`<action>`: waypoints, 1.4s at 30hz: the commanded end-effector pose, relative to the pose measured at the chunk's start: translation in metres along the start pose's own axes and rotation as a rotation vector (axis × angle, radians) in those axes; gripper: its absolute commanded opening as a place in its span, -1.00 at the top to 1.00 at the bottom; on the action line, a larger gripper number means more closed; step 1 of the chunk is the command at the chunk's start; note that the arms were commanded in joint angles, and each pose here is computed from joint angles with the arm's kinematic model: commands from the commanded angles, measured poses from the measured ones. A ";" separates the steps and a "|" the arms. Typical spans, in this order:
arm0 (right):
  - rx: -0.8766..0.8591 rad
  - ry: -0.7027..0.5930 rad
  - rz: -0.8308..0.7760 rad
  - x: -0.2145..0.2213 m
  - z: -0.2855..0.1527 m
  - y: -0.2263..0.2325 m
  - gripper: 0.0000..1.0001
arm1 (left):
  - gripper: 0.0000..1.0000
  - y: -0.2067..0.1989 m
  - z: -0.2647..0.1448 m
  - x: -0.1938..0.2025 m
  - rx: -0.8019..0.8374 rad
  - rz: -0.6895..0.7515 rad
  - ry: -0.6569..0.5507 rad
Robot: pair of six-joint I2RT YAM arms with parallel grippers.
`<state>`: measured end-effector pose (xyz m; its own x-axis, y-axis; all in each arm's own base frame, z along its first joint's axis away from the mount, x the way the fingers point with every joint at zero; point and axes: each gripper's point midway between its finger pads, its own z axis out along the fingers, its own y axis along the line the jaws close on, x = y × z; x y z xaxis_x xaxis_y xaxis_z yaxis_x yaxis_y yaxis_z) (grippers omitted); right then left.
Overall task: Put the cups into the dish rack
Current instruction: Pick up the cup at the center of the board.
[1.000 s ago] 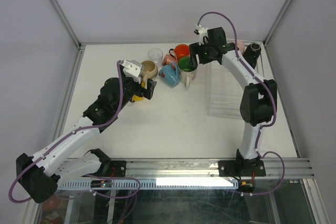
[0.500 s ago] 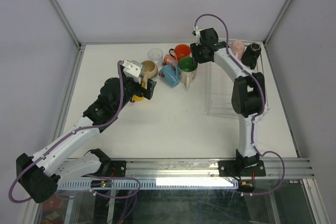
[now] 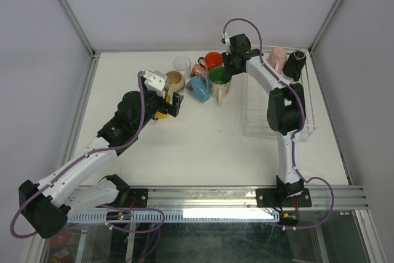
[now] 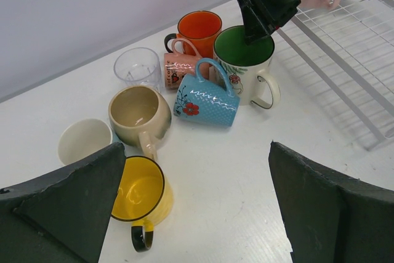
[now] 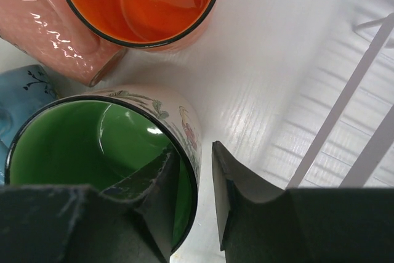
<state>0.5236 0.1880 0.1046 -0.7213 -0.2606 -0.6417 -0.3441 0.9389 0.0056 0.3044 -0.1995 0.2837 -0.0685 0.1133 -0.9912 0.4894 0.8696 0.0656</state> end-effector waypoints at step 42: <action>0.030 -0.267 -0.092 -0.048 -0.113 -0.004 1.00 | -0.98 0.001 -0.002 -0.010 0.006 0.003 -0.039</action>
<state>0.4763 0.1601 0.1269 -0.6882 -0.3677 -0.6254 -0.3931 0.9135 -0.1045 0.3044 -0.1996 0.2837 -0.0685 0.1133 -0.9912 0.4897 0.8694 0.0656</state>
